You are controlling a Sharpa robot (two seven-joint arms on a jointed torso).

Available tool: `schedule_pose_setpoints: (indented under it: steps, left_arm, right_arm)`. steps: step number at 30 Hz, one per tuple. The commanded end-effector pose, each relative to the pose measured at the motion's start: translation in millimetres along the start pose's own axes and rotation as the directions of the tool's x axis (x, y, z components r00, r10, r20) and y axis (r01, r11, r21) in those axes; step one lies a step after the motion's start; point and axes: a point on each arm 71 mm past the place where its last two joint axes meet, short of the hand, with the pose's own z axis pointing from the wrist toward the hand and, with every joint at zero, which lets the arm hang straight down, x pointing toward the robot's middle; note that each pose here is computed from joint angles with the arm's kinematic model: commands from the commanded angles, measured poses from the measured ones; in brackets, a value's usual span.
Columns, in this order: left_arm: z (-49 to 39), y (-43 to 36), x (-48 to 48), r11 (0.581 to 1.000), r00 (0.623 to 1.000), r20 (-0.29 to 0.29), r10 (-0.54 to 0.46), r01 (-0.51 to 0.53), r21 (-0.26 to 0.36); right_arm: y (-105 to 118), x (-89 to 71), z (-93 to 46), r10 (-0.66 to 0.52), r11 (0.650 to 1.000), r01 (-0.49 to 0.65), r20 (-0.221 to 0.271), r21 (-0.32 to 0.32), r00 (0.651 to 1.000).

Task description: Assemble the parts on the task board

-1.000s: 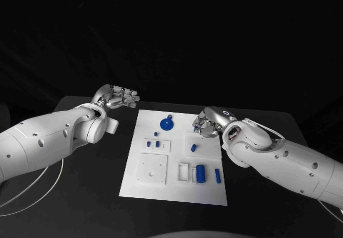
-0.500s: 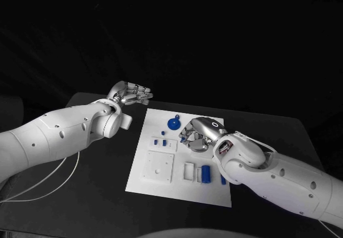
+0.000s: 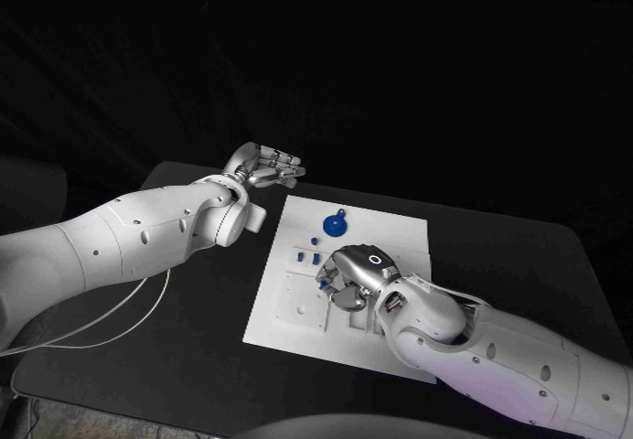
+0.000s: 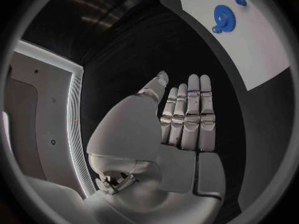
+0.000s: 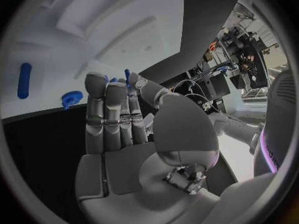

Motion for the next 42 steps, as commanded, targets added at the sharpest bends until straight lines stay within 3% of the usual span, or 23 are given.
schedule_pose_setpoints:
  steps: [1,12,28,42]
  left_arm:
    - [0.6,-4.7,5.3,0.999,1.0,-0.005,0.031,-0.031,0.035]
    - [0.4,-5.8,9.8,0.999,1.0,-0.023,0.018,-0.017,0.03]
    - [0.1,-4.6,9.4,1.0,0.999,-0.032,0.01,-0.01,0.019]
    - [0.0,-3.8,8.5,1.0,0.999,-0.033,0.006,-0.005,0.013]
  right_arm:
    - [5.1,6.8,0.8,-0.045,0.998,0.045,0.015,-0.037,0.999]
    - [8.9,21.1,1.4,-0.067,0.998,0.067,0.0,-0.019,0.998]
    - [7.1,22.5,1.1,-0.076,0.996,0.074,0.047,0.04,0.996]
    - [1.7,22.8,-0.3,-0.084,0.994,0.08,0.051,0.07,0.995]
